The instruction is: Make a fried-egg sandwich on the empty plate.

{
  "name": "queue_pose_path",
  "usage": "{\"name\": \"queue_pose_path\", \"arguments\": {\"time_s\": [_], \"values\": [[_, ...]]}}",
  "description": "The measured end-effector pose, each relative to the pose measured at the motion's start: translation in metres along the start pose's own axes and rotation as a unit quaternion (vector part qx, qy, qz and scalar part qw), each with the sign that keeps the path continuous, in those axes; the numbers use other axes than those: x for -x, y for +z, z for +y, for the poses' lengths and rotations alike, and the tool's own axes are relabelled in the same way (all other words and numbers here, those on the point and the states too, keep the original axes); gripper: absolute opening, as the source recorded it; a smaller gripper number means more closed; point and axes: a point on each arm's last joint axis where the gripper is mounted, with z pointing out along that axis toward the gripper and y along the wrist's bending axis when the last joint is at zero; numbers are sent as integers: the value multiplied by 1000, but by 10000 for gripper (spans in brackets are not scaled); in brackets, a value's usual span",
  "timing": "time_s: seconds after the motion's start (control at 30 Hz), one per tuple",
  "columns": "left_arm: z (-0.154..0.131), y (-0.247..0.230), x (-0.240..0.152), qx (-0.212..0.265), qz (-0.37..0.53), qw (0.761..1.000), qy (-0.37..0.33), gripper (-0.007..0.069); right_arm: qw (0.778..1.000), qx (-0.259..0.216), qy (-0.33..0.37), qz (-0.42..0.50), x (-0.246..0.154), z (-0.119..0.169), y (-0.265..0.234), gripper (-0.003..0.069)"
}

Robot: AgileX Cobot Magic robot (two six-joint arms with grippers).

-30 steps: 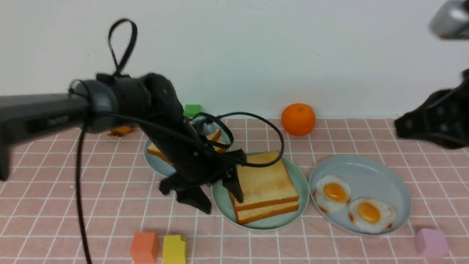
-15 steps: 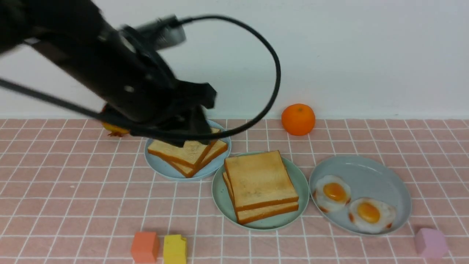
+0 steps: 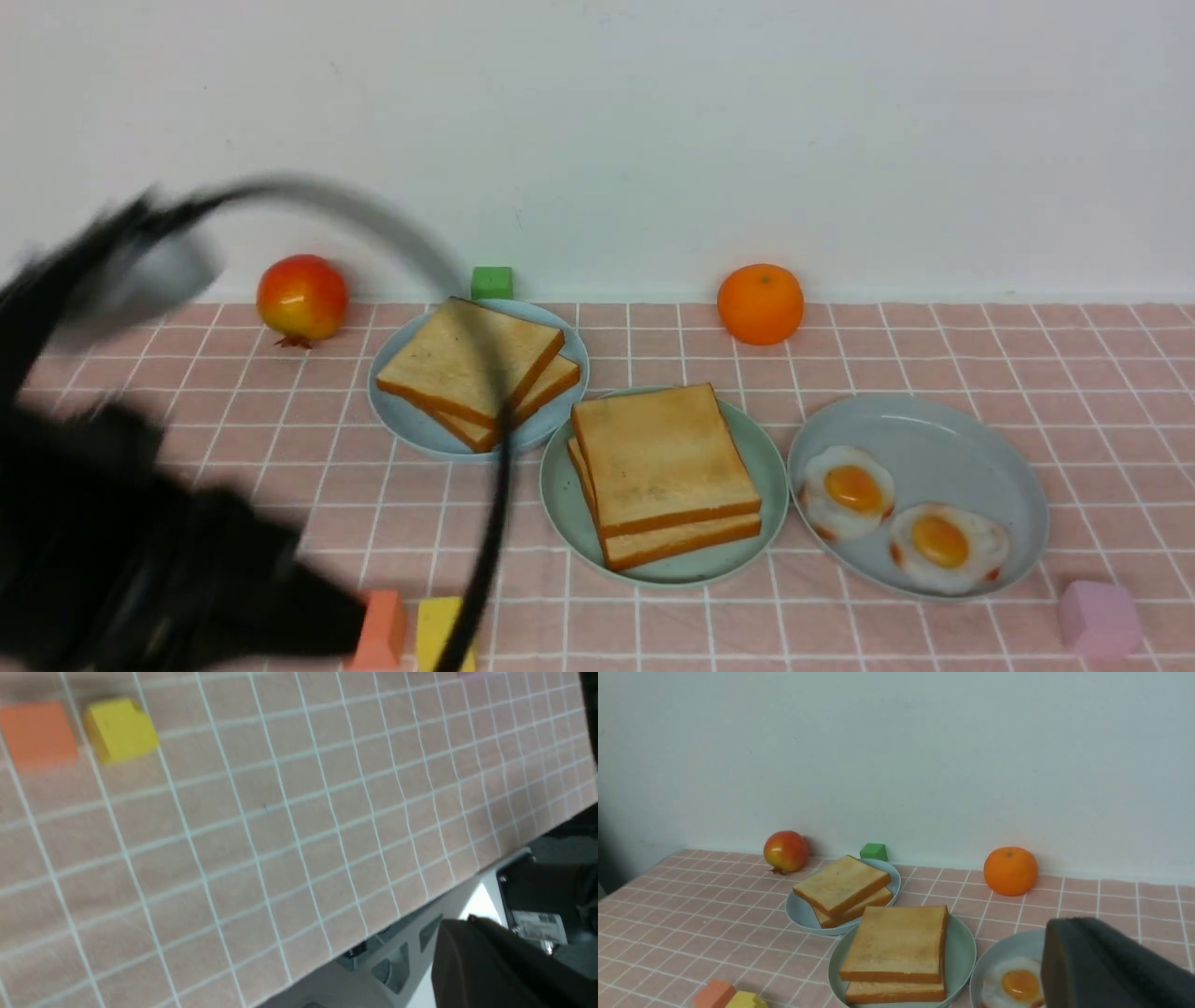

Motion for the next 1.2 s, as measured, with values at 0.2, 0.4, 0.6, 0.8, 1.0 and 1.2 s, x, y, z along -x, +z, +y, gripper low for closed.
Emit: {"name": "queue_pose_path", "arguments": {"time_s": [0.2, 0.4, 0.6, 0.8, 1.0, 1.2], "values": [[-2, -24, -26, -30, -54, 998, 19, 12, 1000, 1, 1, 0, 0, 0, 0, 19], [-4, -32, -32, -42, -70, 996, 25, 12, 1000, 1, 1, 0, 0, 0, 0, 26], [-3, -32, -32, -35, -72, 996, 41, 12, 1000, 1, 1, 0, 0, 0, 0, 32], [18, -35, -26, 49, -196, 969, 139, 12, 1000, 1, 1, 0, 0, 0, 0, 39], [59, -35, -48, 116, -360, 918, 122, 12, 1000, 1, 1, 0, 0, 0, 0, 42], [112, -16, -97, 188, -451, 869, 76, 12, 1000, 1, 1, 0, 0, 0, 0, 43]]}}
